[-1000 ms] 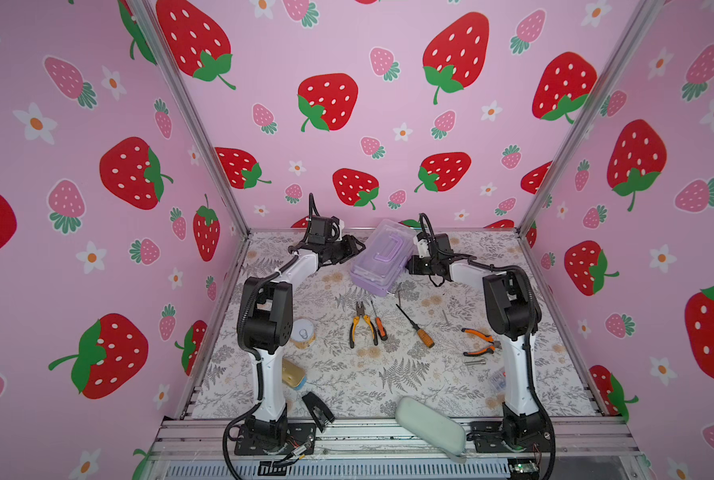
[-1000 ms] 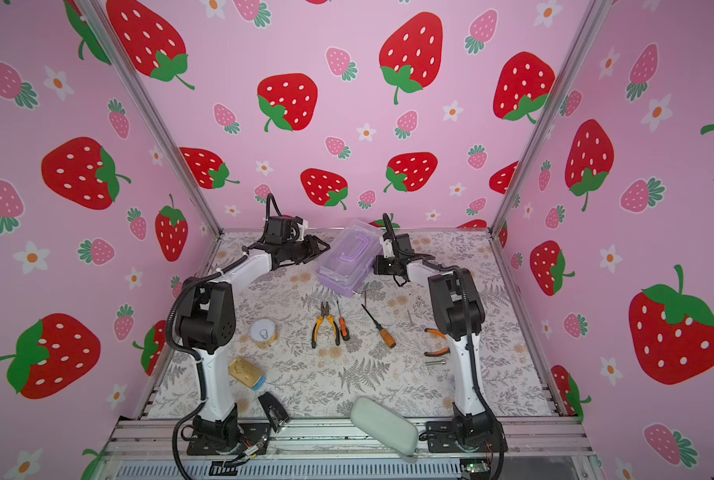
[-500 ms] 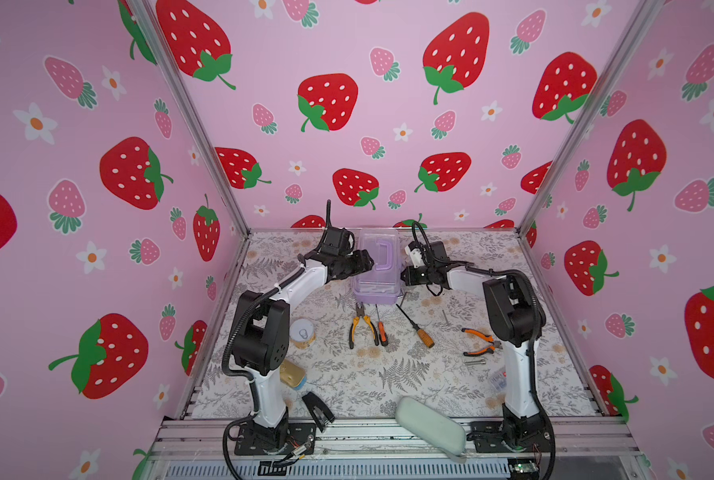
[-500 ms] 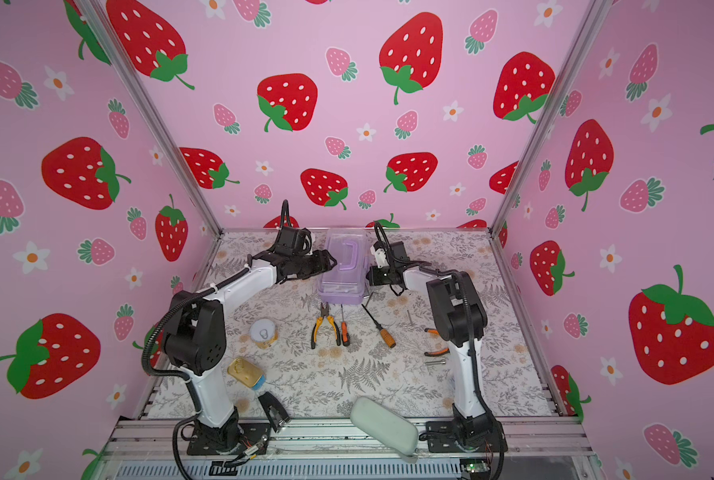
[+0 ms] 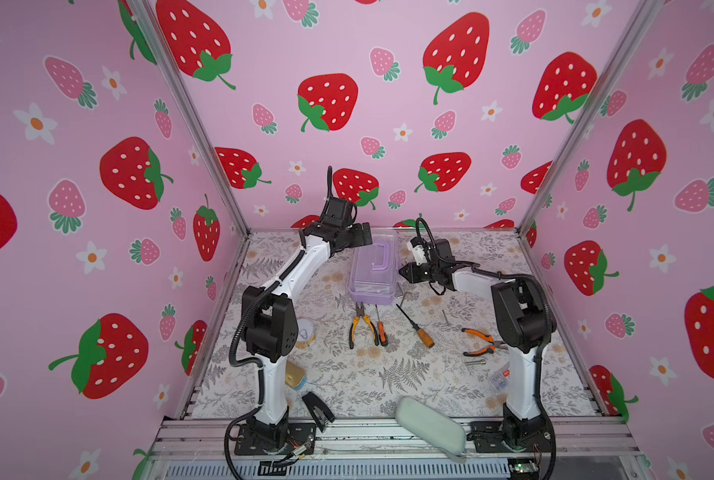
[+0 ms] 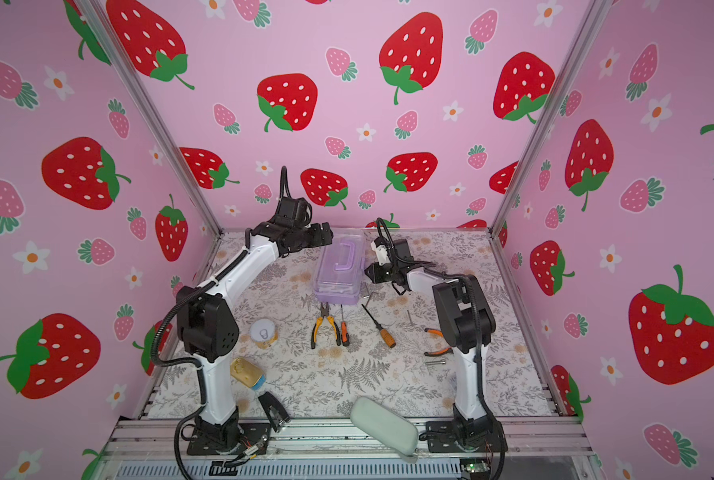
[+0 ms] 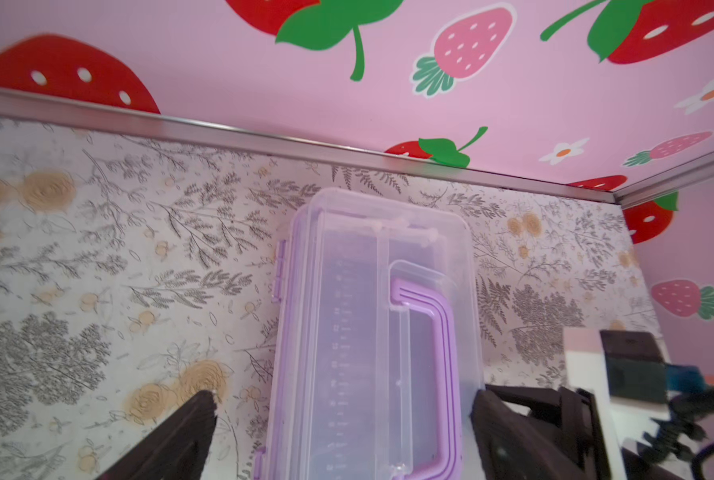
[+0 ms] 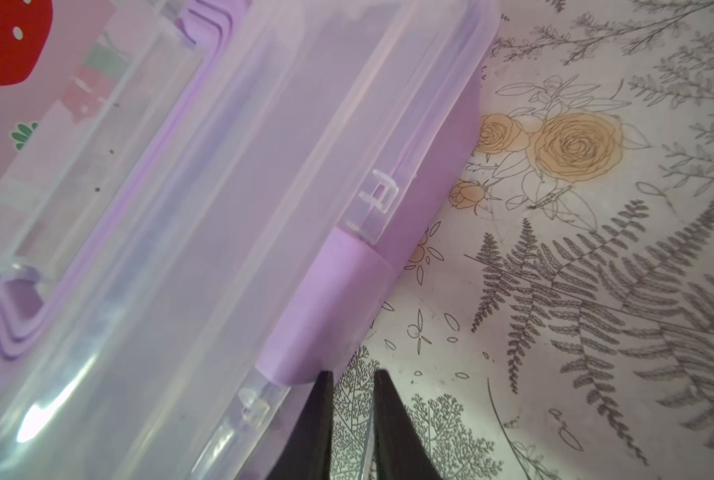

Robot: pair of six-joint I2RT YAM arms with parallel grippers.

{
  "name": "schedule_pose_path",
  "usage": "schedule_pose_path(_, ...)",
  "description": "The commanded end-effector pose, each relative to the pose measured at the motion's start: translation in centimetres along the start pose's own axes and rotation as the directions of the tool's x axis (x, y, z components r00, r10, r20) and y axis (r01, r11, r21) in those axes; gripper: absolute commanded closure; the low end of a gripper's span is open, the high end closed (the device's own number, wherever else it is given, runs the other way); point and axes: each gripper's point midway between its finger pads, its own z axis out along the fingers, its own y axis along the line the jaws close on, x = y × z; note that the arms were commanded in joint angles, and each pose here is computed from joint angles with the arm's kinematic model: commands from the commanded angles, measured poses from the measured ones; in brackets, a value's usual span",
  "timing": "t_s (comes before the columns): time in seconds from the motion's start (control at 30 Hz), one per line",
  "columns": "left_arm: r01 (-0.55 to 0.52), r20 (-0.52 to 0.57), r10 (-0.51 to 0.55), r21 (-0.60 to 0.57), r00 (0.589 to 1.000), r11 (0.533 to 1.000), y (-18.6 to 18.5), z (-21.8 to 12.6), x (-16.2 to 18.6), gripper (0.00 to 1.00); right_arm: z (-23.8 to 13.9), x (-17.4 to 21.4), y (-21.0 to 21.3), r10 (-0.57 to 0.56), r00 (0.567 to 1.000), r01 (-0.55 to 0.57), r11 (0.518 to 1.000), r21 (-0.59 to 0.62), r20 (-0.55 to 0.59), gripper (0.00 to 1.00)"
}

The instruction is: Pack the tool kit

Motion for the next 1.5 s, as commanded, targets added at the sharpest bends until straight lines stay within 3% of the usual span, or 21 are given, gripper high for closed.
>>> schedule_pose_path(0.0,-0.163,-0.123,0.150,-0.103,0.981,0.981,0.9,0.9,1.8,0.01,-1.4,-1.8,1.3,0.052,0.996,-0.042,0.989,-0.144,0.070,0.73)
schedule_pose_path(0.27,-0.214,-0.241,0.192,-0.065,0.951,0.975,0.6,3.6,4.3,0.01,0.1,-2.4,0.5,0.114,0.991,-0.099,0.976,-0.193,0.067,0.67)
schedule_pose_path(0.43,-0.173,-0.287,0.167,0.004,0.943,0.985,0.2,4.7,5.8,0.01,0.4,-3.2,0.6,0.110,0.992,-0.094,0.974,-0.206,0.068,0.58)
schedule_pose_path(0.73,-0.143,-0.300,0.146,0.032,0.943,0.989,-0.1,5.7,6.7,0.00,0.9,-2.6,1.3,0.135,0.990,-0.118,0.961,-0.251,0.052,0.51)
schedule_pose_path(0.87,-0.134,-0.311,0.133,0.018,0.941,0.991,0.1,6.2,7.4,0.06,0.9,-2.5,1.7,0.135,0.990,-0.118,0.955,-0.273,0.044,0.49)
schedule_pose_path(0.9,-0.133,-0.316,0.131,0.017,0.939,0.991,0.2,6.3,7.6,0.06,0.8,-2.5,1.9,0.132,0.990,-0.114,0.953,-0.282,0.045,0.44)
schedule_pose_path(1.17,-0.128,-0.325,0.120,-0.002,0.938,0.992,0.4,6.9,8.0,0.05,0.6,-2.3,2.5,0.189,0.981,-0.156,0.910,-0.385,0.051,0.36)
schedule_pose_path(1.47,-0.069,-0.336,0.077,0.034,0.939,0.997,-0.2,6.9,8.2,0.24,0.6,-1.0,0.8,0.225,0.973,-0.193,0.909,-0.369,0.045,0.32)
